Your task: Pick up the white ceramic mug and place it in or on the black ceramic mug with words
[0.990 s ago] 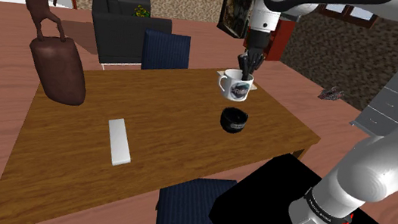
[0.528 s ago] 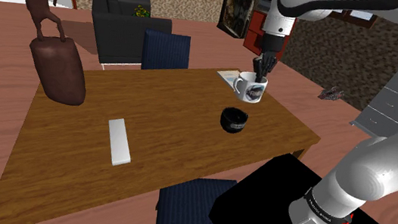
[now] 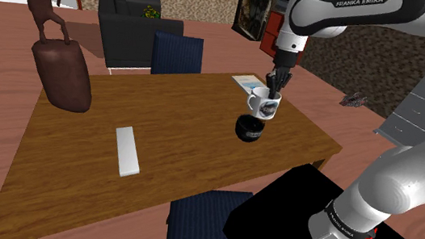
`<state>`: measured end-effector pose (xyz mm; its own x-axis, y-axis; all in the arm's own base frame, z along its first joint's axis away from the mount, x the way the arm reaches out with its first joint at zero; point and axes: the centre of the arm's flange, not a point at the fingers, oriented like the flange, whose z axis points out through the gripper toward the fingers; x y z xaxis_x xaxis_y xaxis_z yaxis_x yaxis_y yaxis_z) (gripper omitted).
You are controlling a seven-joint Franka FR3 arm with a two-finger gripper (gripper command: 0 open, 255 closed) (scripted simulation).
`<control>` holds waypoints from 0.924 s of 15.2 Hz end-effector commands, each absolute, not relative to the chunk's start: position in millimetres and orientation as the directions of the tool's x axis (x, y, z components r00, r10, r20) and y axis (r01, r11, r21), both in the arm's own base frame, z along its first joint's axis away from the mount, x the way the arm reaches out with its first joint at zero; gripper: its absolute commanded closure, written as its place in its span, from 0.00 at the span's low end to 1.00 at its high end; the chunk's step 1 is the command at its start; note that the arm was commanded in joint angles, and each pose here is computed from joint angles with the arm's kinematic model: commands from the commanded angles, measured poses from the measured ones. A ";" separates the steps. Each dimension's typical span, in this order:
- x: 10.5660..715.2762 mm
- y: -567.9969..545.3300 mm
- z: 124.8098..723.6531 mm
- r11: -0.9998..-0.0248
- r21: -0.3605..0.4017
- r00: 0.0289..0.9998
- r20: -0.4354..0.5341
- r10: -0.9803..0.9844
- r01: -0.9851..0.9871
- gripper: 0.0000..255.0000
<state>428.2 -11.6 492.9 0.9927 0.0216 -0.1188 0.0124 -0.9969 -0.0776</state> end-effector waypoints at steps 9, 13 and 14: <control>427.5 -12.6 450.3 -0.997 -0.078 0.993 -0.118 0.022 0.012 1.00; 427.5 -12.6 450.3 -0.997 -0.078 0.993 -0.118 0.022 0.012 1.00; 427.5 -12.6 450.3 -0.997 -0.078 0.993 -0.118 0.022 0.012 1.00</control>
<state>427.5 -12.6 450.2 0.9927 0.0215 -0.1183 0.0124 -0.9969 -0.0776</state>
